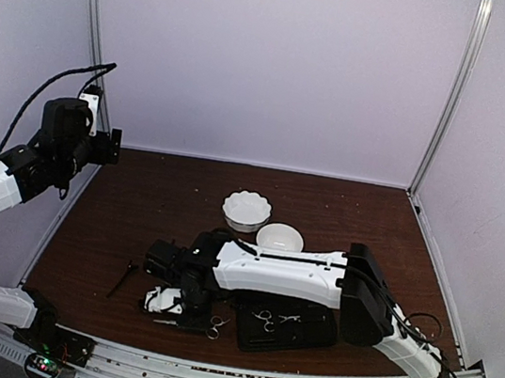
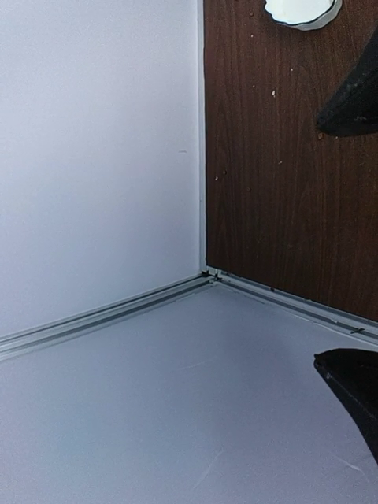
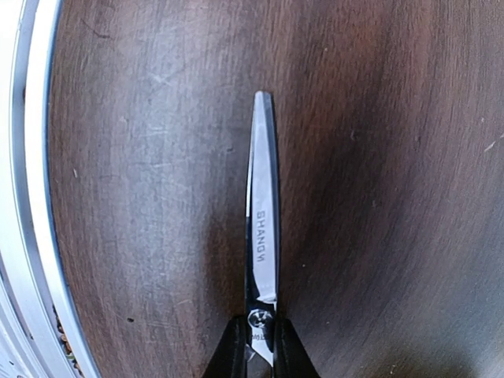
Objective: Sort the hair-cutting tools
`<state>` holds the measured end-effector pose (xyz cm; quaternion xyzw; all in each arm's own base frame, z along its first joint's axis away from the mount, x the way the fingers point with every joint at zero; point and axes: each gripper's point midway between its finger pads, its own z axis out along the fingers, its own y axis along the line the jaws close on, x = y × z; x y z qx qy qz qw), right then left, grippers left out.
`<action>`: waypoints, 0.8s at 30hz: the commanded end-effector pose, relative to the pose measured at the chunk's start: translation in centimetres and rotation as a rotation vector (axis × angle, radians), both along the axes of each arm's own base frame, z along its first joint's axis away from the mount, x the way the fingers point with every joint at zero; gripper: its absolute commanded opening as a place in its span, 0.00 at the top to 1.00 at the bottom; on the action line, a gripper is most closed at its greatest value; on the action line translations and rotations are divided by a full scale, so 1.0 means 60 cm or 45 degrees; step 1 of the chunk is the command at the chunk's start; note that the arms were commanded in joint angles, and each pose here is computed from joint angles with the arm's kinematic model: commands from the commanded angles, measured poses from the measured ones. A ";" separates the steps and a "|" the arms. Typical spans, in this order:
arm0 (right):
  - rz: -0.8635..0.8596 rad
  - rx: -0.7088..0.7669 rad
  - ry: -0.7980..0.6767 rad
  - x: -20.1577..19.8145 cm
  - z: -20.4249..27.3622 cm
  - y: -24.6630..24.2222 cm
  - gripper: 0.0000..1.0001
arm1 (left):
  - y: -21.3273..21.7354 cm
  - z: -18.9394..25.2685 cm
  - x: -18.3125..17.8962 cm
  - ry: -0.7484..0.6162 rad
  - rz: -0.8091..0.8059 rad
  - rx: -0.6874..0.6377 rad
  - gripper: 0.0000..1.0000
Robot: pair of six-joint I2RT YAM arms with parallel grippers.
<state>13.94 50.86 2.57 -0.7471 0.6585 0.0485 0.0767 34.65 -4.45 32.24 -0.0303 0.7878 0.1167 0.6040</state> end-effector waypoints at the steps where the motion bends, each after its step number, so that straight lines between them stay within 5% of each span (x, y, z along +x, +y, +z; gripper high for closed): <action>1: 0.023 0.079 -0.102 0.015 0.066 0.005 0.99 | -0.001 0.039 -0.003 -0.090 -0.016 -0.028 0.03; 9: 0.033 0.276 -0.123 0.009 0.184 0.018 1.00 | 0.004 0.035 0.000 -0.077 0.010 0.008 0.02; 15: 0.072 0.176 -0.090 -0.006 0.183 -0.040 1.00 | 0.006 0.022 0.007 -0.044 0.021 0.075 0.03; 24: 0.038 0.076 -0.118 0.014 0.170 -0.192 1.00 | -0.139 -0.020 0.032 0.143 -0.435 0.006 0.14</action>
